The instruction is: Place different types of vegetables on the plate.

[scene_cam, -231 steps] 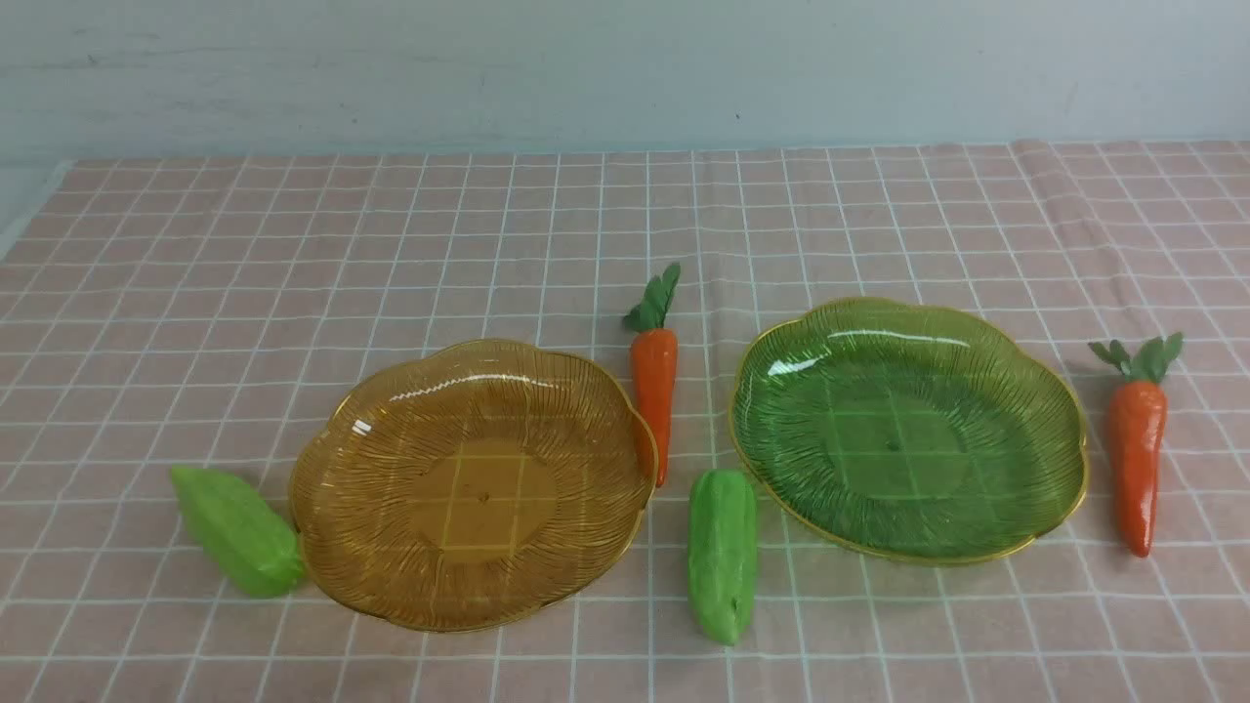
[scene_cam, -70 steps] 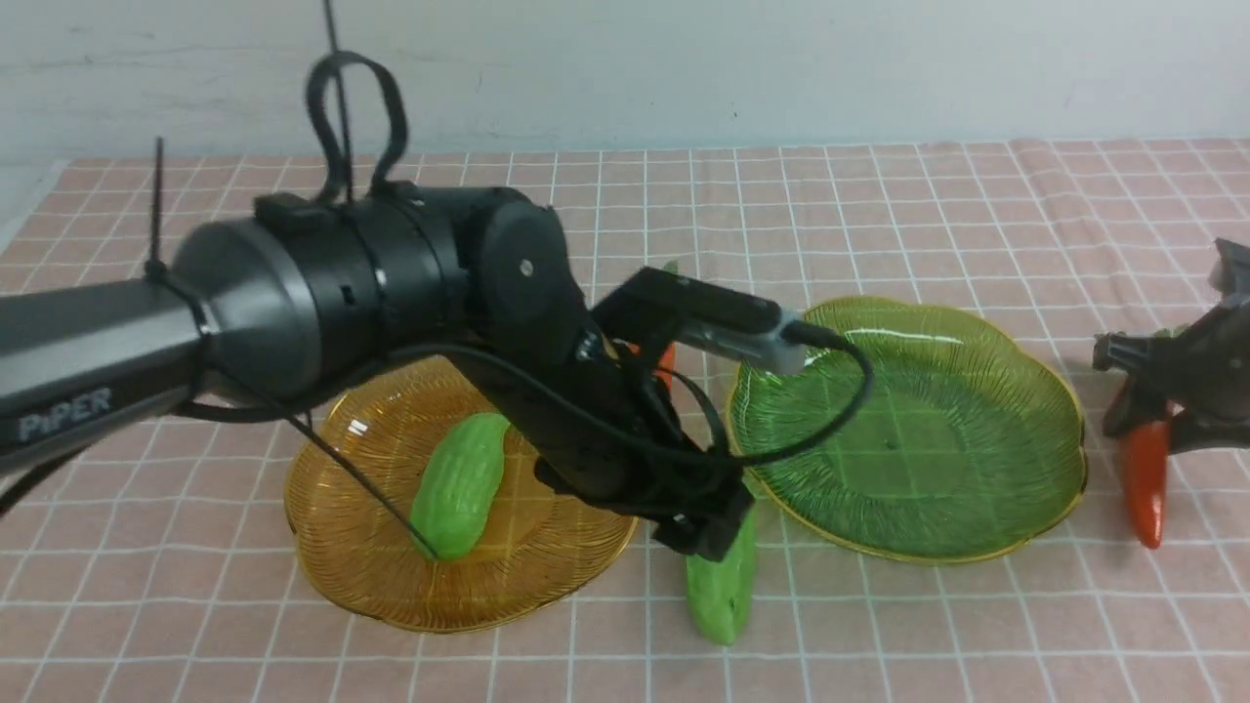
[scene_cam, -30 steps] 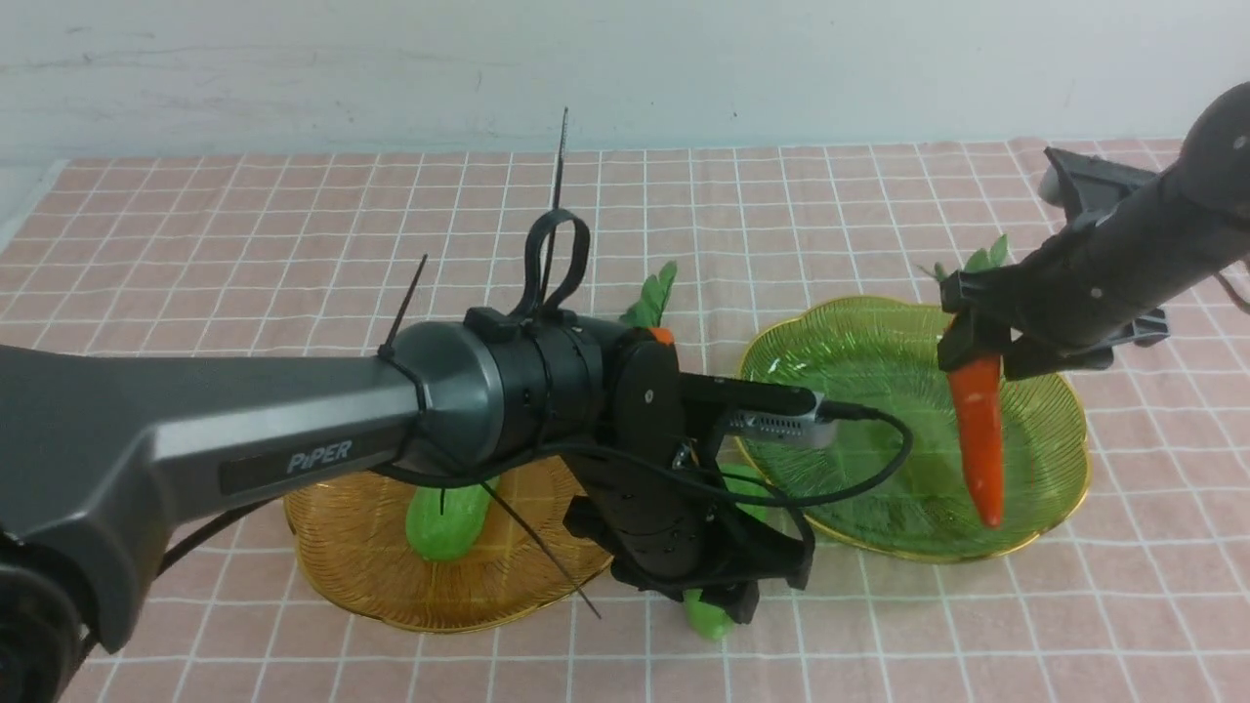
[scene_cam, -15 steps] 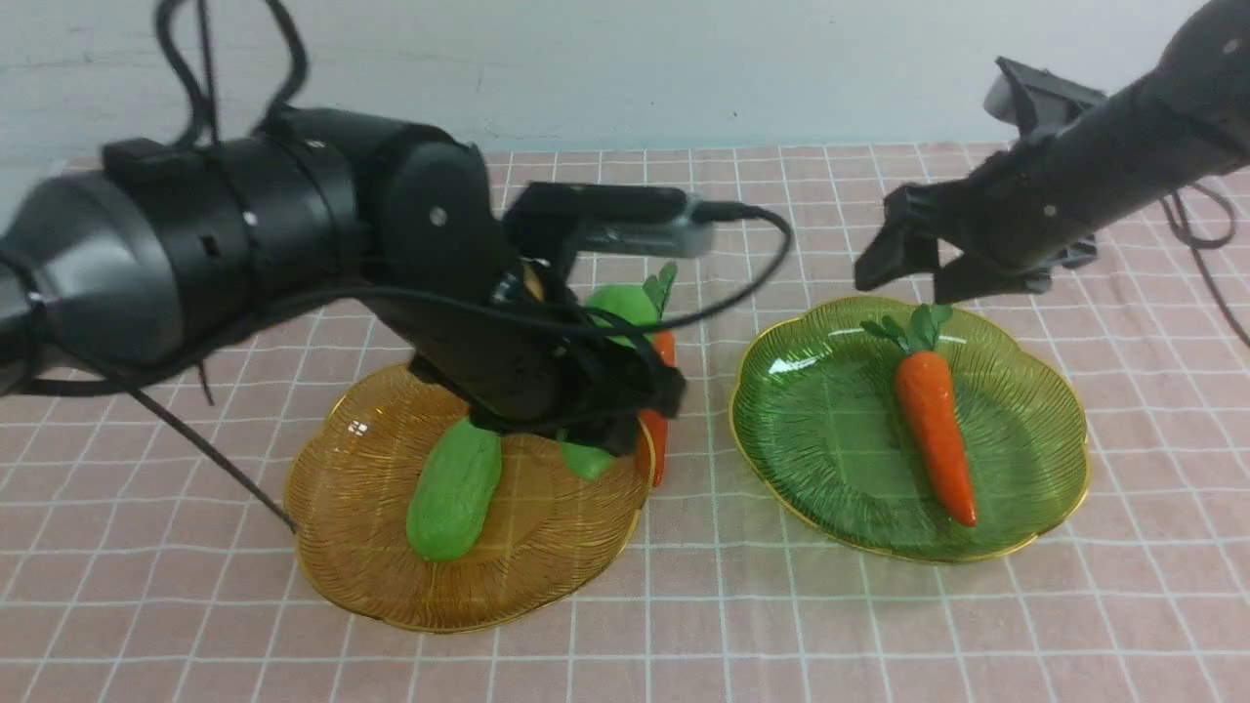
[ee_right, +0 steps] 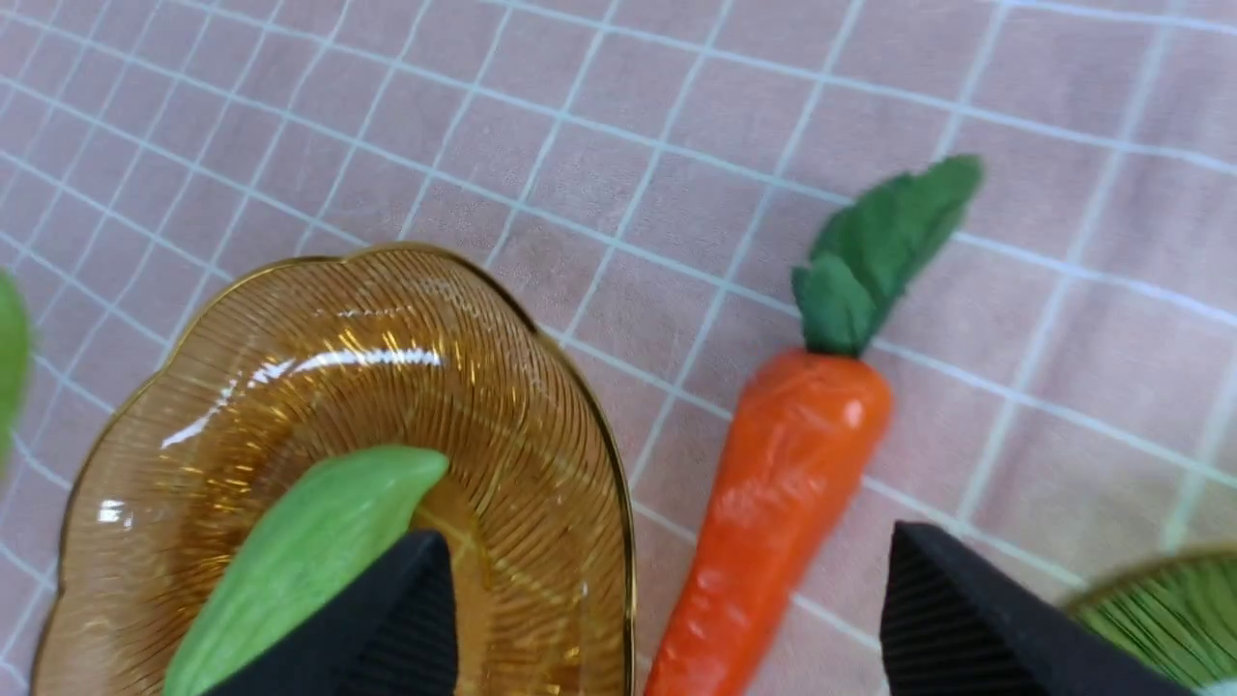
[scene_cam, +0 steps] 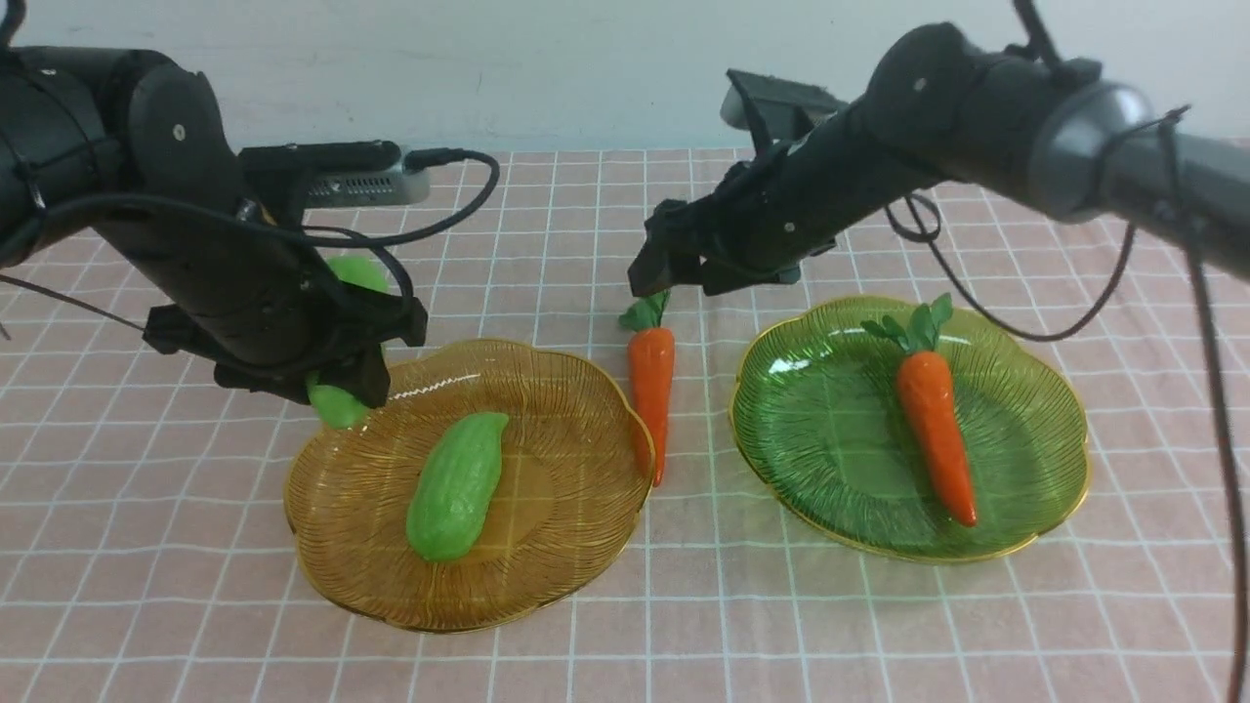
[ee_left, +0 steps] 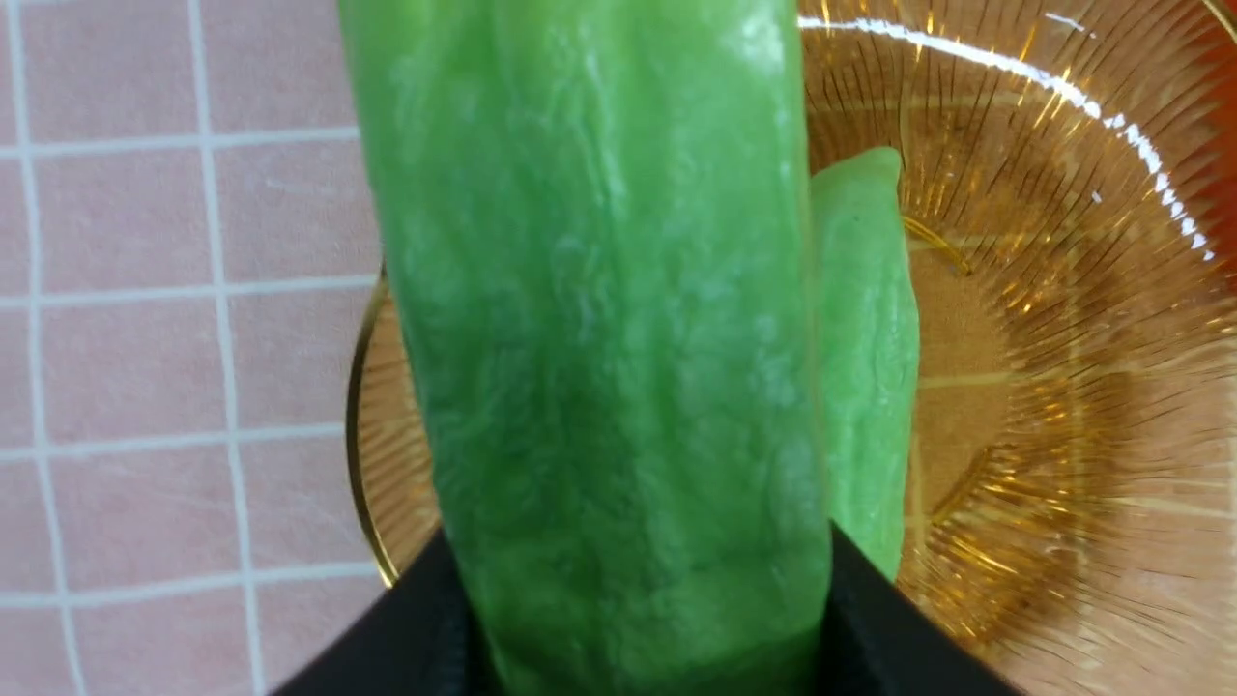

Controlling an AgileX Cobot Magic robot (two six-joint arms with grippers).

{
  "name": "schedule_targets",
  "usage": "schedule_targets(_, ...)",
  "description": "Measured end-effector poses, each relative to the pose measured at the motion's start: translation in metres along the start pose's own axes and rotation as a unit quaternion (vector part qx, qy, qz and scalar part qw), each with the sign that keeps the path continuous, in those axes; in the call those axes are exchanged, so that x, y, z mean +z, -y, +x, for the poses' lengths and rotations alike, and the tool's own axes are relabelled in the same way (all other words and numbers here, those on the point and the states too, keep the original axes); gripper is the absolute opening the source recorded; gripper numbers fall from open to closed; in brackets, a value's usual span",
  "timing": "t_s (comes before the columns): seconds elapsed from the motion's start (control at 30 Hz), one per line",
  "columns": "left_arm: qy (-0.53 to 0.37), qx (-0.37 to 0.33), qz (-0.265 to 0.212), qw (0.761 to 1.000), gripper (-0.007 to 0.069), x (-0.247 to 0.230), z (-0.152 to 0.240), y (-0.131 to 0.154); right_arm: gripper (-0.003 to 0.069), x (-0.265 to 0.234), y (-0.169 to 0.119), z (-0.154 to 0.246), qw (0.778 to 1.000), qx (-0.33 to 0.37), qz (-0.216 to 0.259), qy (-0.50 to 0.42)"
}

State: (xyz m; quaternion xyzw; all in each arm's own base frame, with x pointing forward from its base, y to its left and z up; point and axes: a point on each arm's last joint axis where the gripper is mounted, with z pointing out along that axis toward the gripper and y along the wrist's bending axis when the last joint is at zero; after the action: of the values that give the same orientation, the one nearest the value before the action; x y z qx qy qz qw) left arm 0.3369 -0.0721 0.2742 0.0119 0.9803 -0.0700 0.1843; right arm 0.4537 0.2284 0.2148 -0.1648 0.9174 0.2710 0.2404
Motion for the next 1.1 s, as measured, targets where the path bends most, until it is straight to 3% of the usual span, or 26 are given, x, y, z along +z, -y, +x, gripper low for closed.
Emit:
schedule_targets(0.2, -0.011, 0.019, -0.002, 1.0, 0.0327, 0.014, -0.002, -0.002, 0.0536, 0.039, 0.017, 0.007, 0.999, 0.012, -0.002, -0.036)
schedule_targets(0.5, -0.04, 0.027, -0.007, 0.999, 0.0454, 0.037, -0.001, -0.003, 0.0531, 0.065, 0.02, 0.018, 0.998, -0.016, 0.018, -0.061)
schedule_targets(0.57, -0.04, 0.027, -0.007, 0.999, 0.0471, 0.037, -0.001, -0.003, 0.0495, 0.068, 0.014, 0.02, 0.997, -0.036, 0.027, -0.066)
schedule_targets(0.7, -0.04, 0.028, -0.007, 0.999, 0.048, 0.037, -0.001, -0.003, 0.0341, 0.07, 0.007, 0.021, 0.996, -0.044, 0.036, -0.068)
schedule_targets(0.77, -0.041, 0.028, -0.007, 0.999, 0.0472, 0.037, -0.001, -0.003, 0.0334, 0.067, 0.006, 0.018, 0.996, -0.048, 0.038, -0.066)
schedule_targets(0.83, -0.048, 0.028, -0.007, 0.998, 0.0426, 0.037, 0.0, -0.004, 0.034, 0.061, 0.004, 0.01, 0.996, -0.053, 0.038, -0.061)
schedule_targets(0.87, -0.06, 0.029, -0.009, 0.998, 0.0333, 0.034, 0.003, -0.004, 0.034, 0.039, -0.004, -0.009, 0.997, -0.061, 0.03, -0.042)
schedule_targets(0.93, -0.063, 0.03, -0.01, 0.998, 0.0267, 0.031, 0.004, -0.004, 0.034, 0.028, -0.008, -0.017, 0.997, -0.065, 0.028, -0.035)
schedule_targets(1.03, -0.053, 0.038, -0.011, 0.998, 0.0053, 0.009, 0.007, -0.003, 0.034, -0.03, -0.023, -0.044, 0.997, -0.065, 0.027, -0.017)
schedule_targets(1.1, -0.042, 0.047, -0.01, 0.998, 0.0014, -0.006, 0.009, -0.003, 0.034, -0.068, -0.03, -0.059, 0.998, -0.048, 0.038, 0.022)
